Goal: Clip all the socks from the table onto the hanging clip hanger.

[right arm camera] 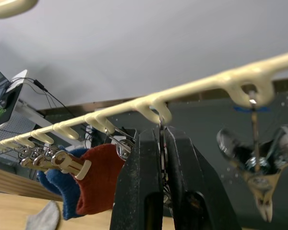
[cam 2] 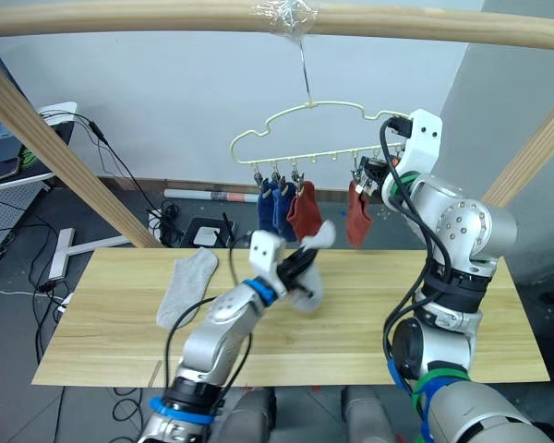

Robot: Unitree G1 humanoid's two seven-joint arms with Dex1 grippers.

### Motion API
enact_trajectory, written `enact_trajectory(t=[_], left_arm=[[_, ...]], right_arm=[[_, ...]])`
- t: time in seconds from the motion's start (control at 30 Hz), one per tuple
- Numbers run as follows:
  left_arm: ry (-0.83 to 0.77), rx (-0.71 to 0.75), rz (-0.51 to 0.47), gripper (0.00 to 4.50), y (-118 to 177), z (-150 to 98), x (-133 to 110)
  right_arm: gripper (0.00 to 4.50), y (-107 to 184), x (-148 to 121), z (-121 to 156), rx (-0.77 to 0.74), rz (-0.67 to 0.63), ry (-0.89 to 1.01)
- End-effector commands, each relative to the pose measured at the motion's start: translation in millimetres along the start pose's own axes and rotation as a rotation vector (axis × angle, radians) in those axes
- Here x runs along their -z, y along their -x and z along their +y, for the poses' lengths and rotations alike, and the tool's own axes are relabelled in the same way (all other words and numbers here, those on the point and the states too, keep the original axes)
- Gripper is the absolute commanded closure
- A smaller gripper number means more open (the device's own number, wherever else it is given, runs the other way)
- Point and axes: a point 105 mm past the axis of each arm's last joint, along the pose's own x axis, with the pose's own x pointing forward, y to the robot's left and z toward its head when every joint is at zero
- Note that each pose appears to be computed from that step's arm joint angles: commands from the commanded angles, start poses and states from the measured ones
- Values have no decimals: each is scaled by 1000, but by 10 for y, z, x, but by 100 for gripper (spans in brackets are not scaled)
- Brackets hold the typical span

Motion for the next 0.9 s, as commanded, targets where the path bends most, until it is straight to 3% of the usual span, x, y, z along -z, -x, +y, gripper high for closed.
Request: enact_trajectory(t=[0.03, 0.27, 0.57, 0.9], left_arm=[[9, 24, -35, 447, -72, -84, -93], [-7, 19, -26, 447, -239, -45, -40], [3, 7, -29, 447, -252, 4, -19], [22, -8, -67, 447, -317, 9, -111]], right_arm=[[450, 66, -78, -86, 44, -13, -28], [450, 96, -71, -69, 60, 3, -69], [450, 129, -49, -70, 74, 17, -77], [450, 141, 20, -61, 74, 39, -83]])
